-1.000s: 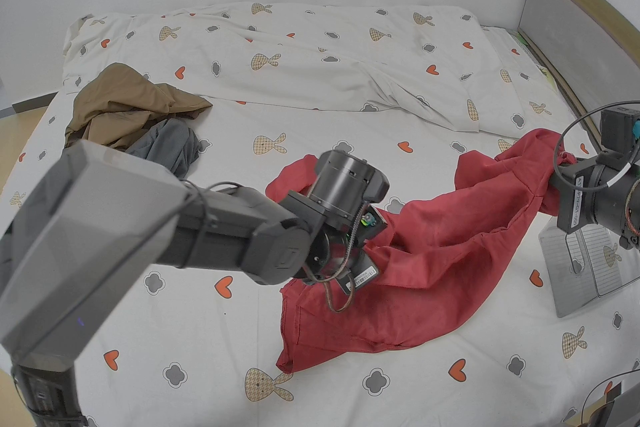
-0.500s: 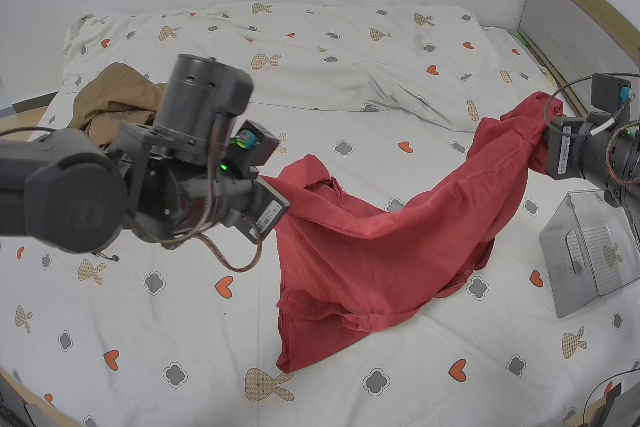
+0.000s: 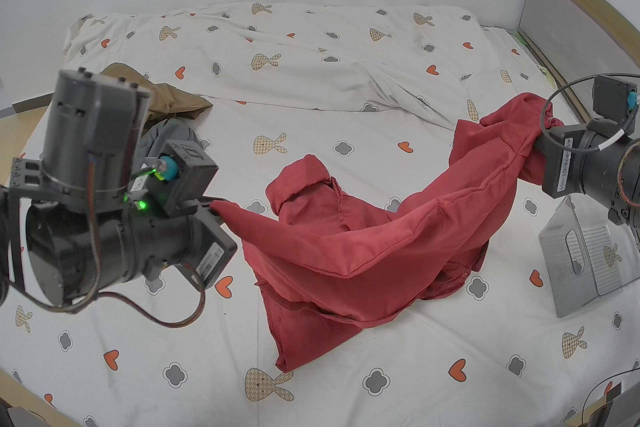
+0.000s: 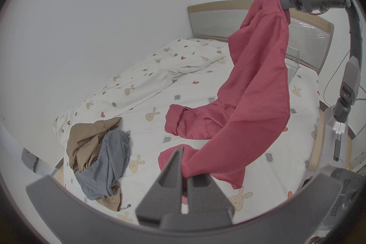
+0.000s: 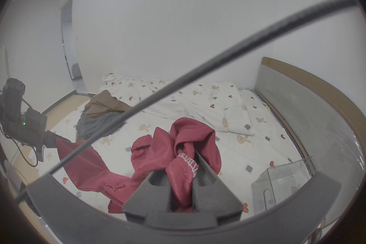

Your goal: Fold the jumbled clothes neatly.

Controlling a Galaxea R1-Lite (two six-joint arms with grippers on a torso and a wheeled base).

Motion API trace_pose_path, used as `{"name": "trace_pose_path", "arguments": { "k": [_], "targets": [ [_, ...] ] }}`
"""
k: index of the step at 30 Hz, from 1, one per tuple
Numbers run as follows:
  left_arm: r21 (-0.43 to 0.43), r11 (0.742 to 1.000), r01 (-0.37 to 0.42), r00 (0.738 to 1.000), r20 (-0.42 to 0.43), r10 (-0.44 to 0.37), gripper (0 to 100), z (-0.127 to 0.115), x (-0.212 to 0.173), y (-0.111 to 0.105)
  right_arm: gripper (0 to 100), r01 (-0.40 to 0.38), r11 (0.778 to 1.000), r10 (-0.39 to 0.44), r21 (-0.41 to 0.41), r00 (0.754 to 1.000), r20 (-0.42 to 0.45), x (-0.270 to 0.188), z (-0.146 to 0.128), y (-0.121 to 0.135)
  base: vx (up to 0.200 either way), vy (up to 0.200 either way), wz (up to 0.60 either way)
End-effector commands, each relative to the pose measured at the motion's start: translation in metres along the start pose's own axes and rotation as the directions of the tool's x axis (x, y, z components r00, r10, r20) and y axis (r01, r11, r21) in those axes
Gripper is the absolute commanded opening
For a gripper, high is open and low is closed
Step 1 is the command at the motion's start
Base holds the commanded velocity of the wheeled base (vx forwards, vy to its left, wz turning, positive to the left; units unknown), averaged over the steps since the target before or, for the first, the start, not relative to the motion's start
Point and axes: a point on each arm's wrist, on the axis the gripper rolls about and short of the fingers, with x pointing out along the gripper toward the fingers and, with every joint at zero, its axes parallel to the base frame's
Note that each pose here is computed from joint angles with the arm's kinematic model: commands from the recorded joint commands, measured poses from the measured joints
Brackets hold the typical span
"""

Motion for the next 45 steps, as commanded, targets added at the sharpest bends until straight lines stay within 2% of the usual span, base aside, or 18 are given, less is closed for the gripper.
{"name": "trace_pose_path", "arguments": {
  "k": [1,4,7,8,17,22,25,29,34,35,39,43,45],
  "targets": [
    [-0.013,1.000,-0.013,0.998,0.067,0.014,0,-0.008,-0.038,0.006,0,-0.051,0.999,0.051,0.011,0.998,0.032,-0.014,0.006,0.004,0.000,0.000,0.00],
    [-0.020,1.000,-0.024,0.997,0.071,0.025,0,-0.009,-0.040,0.008,0,-0.025,0.999,0.023,0.027,0.998,0.055,-0.011,0.015,0.006,0.000,0.000,0.00],
    [-0.047,0.995,-0.085,0.995,0.055,0.087,0,-0.007,-0.035,0.017,0,-0.005,0.999,0.003,0.034,0.998,0.059,-0.002,0.022,0.011,0.000,0.000,0.00],
    [-0.070,0.989,-0.134,0.990,0.040,0.137,0,-0.004,-0.029,0.026,0,0.011,0.999,-0.013,0.037,0.998,0.057,0.008,0.025,0.015,0.000,0.000,0.00],
    [-0.174,0.943,-0.283,0.956,0.030,0.292,0,0.007,0.032,0.059,0,0.187,0.980,-0.190,0.072,0.981,0.046,0.094,0.031,0.014,0.000,0.000,0.00],
    [-0.199,0.922,-0.332,0.940,0.007,0.340,0,0.013,0.068,0.075,0,0.261,0.962,-0.264,0.084,0.964,0.040,0.148,0.020,0.012,0.000,0.000,0.00],
    [-0.211,0.919,-0.333,0.940,-0.001,0.341,0,0.014,0.080,0.076,0,0.276,0.959,-0.278,0.072,0.960,0.022,0.166,0.012,0.014,0.000,0.000,0.00],
    [-0.215,0.914,-0.344,0.938,-0.050,0.342,0,0.009,0.128,0.078,0,0.299,0.954,-0.298,0.040,0.954,-0.029,0.212,-0.013,0.024,0.000,0.000,0.00],
    [-0.223,0.899,-0.377,0.926,-0.065,0.372,0,0.001,0.184,0.086,0,0.331,0.941,-0.331,0.071,0.943,-0.010,0.251,-0.023,0.023,0.000,0.000,0.00],
    [-0.220,0.897,-0.384,0.923,-0.073,0.377,100,-0.001,0.195,0.088,100,0.337,0.939,-0.337,0.073,0.941,-0.007,0.258,-0.024,0.022,0.000,0.000,0.00],
    [-0.222,0.878,-0.425,0.905,-0.103,0.412,100,-0.009,0.223,0.095,100,0.334,0.939,-0.335,0.079,0.942,-0.004,0.272,-0.024,0.013,0.000,0.000,0.00],
    [-0.225,0.874,-0.431,0.902,-0.117,0.415,100,-0.014,0.223,0.097,100,0.282,0.958,-0.280,0.057,0.959,-0.047,0.270,-0.029,0.009,0.000,0.000,0.00],
    [-0.226,0.872,-0.435,0.900,-0.119,0.418,100,-0.014,0.220,0.099,100,0.269,0.961,-0.267,0.060,0.963,-0.048,0.265,-0.023,0.005,0.000,0.000,0.00]
  ]
}}
